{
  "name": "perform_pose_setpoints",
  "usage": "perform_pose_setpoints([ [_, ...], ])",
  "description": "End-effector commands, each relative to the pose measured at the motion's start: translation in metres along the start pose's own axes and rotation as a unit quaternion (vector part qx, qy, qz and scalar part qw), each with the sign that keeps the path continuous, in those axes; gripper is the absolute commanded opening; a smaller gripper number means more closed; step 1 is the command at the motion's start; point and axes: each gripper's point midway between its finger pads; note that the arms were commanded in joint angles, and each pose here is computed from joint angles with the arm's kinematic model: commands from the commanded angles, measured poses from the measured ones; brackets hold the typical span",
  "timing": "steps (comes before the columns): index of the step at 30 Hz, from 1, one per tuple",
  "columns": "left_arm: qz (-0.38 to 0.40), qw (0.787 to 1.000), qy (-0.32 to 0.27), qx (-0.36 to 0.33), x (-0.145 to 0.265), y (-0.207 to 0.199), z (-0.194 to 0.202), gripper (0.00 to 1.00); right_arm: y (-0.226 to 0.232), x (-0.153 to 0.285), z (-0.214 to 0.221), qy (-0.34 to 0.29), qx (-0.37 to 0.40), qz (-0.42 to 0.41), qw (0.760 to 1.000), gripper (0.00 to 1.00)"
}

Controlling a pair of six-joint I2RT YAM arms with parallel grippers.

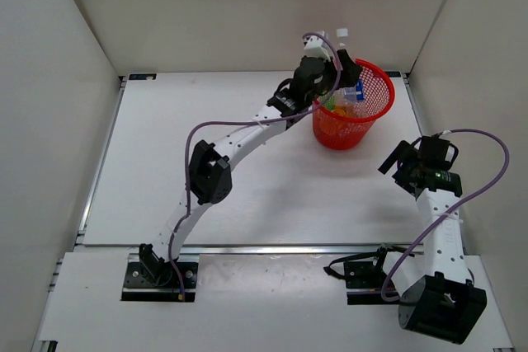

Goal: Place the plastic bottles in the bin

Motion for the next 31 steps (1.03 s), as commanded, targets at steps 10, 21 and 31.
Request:
perform_pose_setpoints([
  [10,0.041,0.998,-0.039,-0.031,0.081,-0.064,-0.109,0.99,0.015,0.021,-0.031,-0.047,0.050,-0.008,0.998,0.99],
  [21,-0.254,0.942,0.216,-0.049,0.340,0.166,0.014,0.98,0.017,0.026,-0.031,-0.046,0.048,-0.032,0.997,0.99],
  [31,-0.393,0.912,0.117,0.023,0.499,0.238,0.003,0.98,0.008,0.019,-0.016,-0.025,0.040,-0.034,0.998,1.00],
])
Point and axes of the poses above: each gripper's point midway between its finger pads, its own x axis back along the fingers, its own y axis along the line the jaws close on, z = x × y, and after that the axes turned 7 degrees about -x, right-handed
